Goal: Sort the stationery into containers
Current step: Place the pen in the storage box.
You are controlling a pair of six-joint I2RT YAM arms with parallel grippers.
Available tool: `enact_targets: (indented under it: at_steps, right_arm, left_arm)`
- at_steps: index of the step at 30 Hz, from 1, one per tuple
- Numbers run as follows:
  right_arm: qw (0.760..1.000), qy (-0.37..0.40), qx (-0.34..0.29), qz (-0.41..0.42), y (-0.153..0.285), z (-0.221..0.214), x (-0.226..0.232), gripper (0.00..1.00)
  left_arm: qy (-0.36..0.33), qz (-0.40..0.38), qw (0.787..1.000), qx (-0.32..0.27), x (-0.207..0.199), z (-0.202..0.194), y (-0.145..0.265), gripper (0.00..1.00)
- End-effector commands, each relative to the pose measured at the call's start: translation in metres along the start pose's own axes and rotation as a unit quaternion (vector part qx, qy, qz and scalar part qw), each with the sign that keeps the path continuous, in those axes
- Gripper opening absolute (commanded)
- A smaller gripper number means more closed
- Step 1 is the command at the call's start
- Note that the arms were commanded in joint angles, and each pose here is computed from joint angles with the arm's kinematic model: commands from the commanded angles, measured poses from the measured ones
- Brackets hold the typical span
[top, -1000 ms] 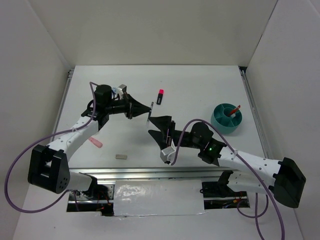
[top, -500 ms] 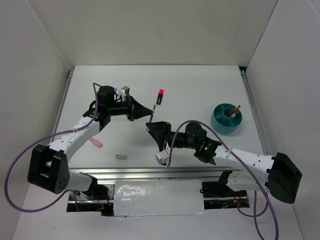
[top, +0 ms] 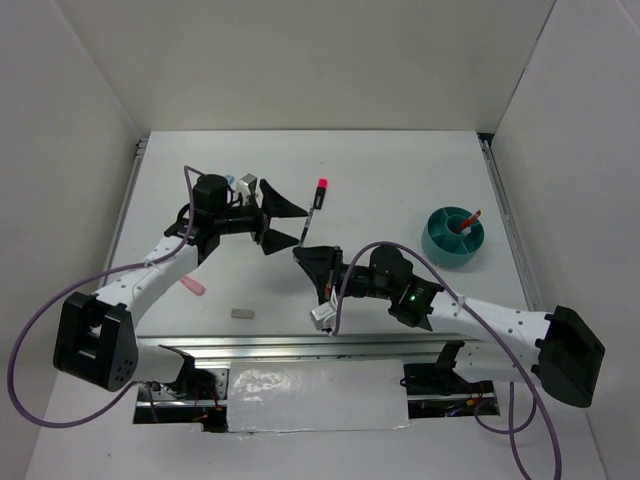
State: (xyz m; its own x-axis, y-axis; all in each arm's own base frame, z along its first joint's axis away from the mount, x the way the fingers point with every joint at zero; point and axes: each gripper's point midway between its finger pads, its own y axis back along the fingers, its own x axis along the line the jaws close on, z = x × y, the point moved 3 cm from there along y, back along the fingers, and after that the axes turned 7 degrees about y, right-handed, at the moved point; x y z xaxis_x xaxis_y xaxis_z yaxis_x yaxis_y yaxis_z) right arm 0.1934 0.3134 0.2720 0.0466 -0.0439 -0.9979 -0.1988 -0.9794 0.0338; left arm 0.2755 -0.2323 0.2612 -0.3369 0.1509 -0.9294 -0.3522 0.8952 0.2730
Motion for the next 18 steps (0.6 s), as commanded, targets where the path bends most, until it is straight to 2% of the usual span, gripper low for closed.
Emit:
enact_targets:
  at_steps: [1, 5, 6, 7, 8, 9, 10, 11, 12, 13, 14, 15, 16, 18]
  right_arm:
    - [0.999, 0.026, 0.002, -0.037, 0.005, 0.003, -0.034, 0.01]
    - [0.999, -0.014, 0.017, -0.04, 0.014, 0.004, -0.038, 0.0]
    - [0.998, -0.028, 0.023, -0.046, 0.018, 0.004, -0.043, 0.0]
    - [0.997, -0.046, 0.028, -0.049, 0.02, 0.004, -0.045, 0.0]
    - [0.992, -0.099, 0.047, -0.055, 0.025, 0.0, -0.048, 0.0]
    - [0.987, -0.13, 0.061, -0.066, 0.03, -0.003, -0.057, 0.0]
    - [0.98, -0.167, 0.078, -0.071, 0.034, -0.008, -0.06, 0.0]
    - [0.958, -0.248, 0.113, -0.085, 0.04, -0.019, -0.069, 0.0]
    - [0.943, -0.29, 0.132, -0.098, 0.045, -0.027, -0.077, 0.0]
    - [0.922, -0.331, 0.168, -0.111, 0.055, -0.045, -0.079, 0.0]
    - [0.884, -0.408, 0.188, -0.132, 0.063, -0.056, -0.082, 0.0]
    - [0.862, -0.441, 0.204, -0.144, 0.073, -0.065, -0.094, 0.0]
    - [0.835, -0.466, 0.24, -0.167, 0.092, -0.088, -0.096, 0.0]
    - [0.791, -0.524, 0.253, -0.189, 0.111, -0.098, -0.101, 0.0]
  left_arm:
    - [-0.032, -0.016, 0.999, -0.015, -0.009, 0.002, 0.011, 0.99]
    - [-0.058, -0.036, 0.996, -0.061, -0.028, 0.039, 0.034, 0.99]
    - [-0.092, -0.039, 0.993, -0.067, -0.042, 0.045, 0.04, 0.99]
    - [-0.095, -0.029, 0.992, -0.072, -0.042, 0.055, 0.043, 0.99]
    - [-0.111, -0.028, 0.989, -0.093, -0.048, 0.069, 0.053, 0.99]
    - [-0.181, -0.031, 0.976, -0.114, -0.068, 0.076, 0.062, 0.99]
    - [-0.191, -0.009, 0.973, -0.126, -0.065, 0.084, 0.067, 0.99]
    - [-0.226, 0.005, 0.963, -0.149, -0.07, 0.092, 0.075, 0.99]
    - [-0.293, 0.031, 0.936, -0.191, -0.085, 0.101, 0.085, 0.99]
    - [-0.304, 0.054, 0.929, -0.203, -0.082, 0.104, 0.09, 0.99]
    - [-0.325, 0.061, 0.918, -0.221, -0.087, 0.108, 0.095, 0.99]
    - [-0.35, 0.083, 0.901, -0.244, -0.085, 0.116, 0.1, 0.99]
    - [-0.359, 0.093, 0.893, -0.255, -0.085, 0.116, 0.104, 0.99]
    - [-0.383, 0.119, 0.876, -0.268, -0.077, 0.122, 0.108, 0.99]
